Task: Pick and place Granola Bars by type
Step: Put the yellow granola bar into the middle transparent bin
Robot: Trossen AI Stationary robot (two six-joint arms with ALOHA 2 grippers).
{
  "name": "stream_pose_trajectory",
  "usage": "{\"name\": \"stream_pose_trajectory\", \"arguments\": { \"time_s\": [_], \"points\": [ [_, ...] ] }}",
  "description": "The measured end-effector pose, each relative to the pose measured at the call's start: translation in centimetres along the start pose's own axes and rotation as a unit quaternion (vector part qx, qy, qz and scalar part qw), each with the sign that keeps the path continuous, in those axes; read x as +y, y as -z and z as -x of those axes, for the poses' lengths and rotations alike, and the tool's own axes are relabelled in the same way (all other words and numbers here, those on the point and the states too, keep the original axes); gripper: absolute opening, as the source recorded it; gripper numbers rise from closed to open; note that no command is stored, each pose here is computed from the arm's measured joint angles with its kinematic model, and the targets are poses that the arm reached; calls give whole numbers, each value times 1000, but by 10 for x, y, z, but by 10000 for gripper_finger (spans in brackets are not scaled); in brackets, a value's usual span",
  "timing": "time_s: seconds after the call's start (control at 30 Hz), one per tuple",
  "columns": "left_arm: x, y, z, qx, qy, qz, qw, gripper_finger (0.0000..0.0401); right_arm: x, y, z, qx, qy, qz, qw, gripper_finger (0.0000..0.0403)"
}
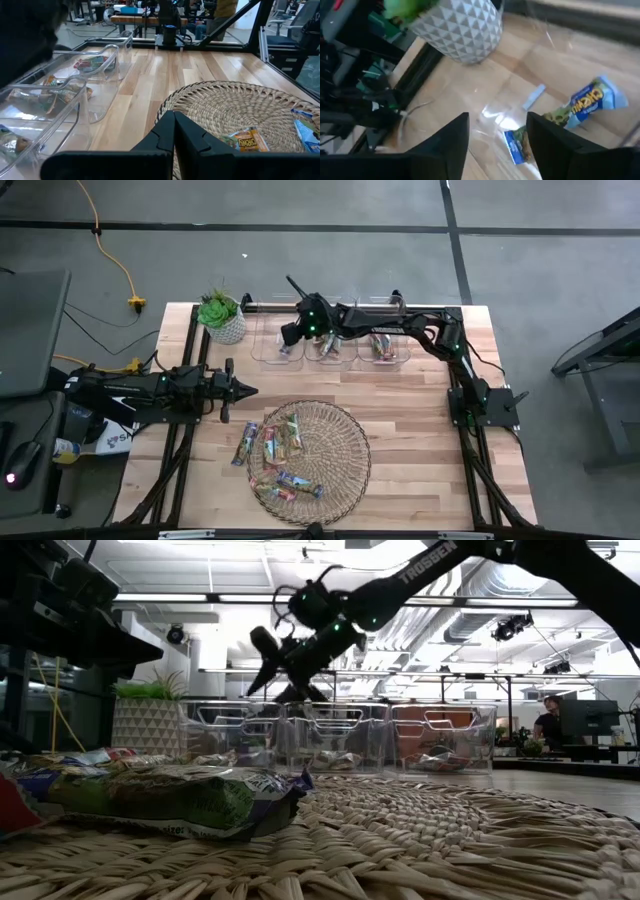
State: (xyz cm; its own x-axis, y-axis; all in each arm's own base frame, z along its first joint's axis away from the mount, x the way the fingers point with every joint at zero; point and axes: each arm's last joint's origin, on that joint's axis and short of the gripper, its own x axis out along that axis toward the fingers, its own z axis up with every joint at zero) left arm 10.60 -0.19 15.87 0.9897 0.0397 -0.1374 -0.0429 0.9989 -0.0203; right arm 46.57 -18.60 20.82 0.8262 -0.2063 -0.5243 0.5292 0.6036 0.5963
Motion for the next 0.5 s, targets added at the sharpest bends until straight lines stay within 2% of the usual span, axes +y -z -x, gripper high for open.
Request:
{"name": "stream_pose_trajectory", "arguments": {
  "time_s": [0.27,0.5],
  "points": [
    [0,0,0,0,0,0,1000,1,32,-26,45,-41,-40,41,998,193],
    [0,0,0,0,0,0,1000,1,81,-34,98,-50,-129,86,987,193]
  ]
}}
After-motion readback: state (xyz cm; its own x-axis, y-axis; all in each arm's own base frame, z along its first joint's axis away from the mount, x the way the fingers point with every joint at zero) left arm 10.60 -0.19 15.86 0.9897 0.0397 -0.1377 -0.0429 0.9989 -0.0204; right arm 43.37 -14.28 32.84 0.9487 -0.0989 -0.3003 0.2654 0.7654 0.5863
